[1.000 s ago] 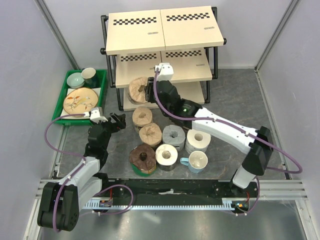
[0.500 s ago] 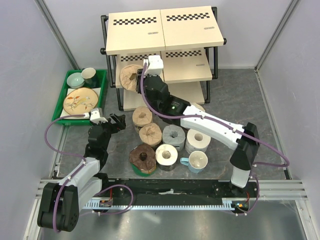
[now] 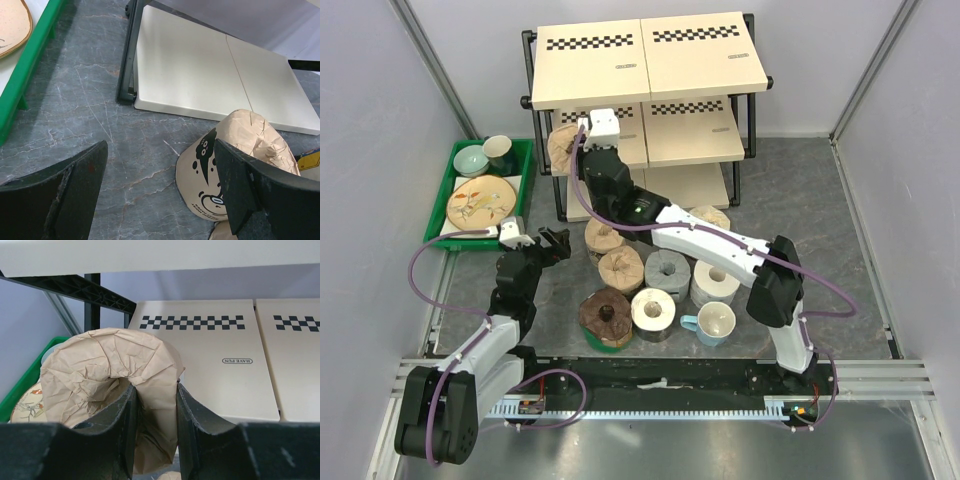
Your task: Place and organize the paper towels onto the shelf
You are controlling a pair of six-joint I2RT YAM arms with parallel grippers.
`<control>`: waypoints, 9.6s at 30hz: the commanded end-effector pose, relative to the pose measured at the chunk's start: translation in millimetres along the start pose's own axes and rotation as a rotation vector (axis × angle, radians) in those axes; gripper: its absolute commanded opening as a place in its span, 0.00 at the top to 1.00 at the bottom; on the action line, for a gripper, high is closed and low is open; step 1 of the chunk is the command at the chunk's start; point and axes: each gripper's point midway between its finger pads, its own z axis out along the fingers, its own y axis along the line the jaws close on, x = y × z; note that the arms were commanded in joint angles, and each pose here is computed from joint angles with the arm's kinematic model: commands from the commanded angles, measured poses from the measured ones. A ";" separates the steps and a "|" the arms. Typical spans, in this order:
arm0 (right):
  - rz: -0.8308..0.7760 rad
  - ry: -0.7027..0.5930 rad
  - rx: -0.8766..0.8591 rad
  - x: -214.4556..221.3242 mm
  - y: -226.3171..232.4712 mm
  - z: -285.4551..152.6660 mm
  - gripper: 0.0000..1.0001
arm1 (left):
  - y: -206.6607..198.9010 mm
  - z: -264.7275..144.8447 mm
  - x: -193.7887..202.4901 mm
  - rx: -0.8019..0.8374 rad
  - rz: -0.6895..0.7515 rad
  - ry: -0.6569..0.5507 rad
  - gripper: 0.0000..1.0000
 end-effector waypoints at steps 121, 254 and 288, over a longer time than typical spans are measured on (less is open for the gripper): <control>0.059 0.579 -0.063 154.4 -59.8 -108.0 0.21 | -1.6 0.2 -14.1 -0.003 -0.025 -0.061 0.06; 0.185 -0.009 0.106 -78.3 -102.1 29.0 0.69 | -1.1 -1.0 -15.0 -0.004 -0.028 -0.069 0.06; 0.156 -0.060 0.140 -55.2 -112.6 33.2 0.69 | -0.9 -1.0 -14.6 -0.005 -0.028 -0.068 0.06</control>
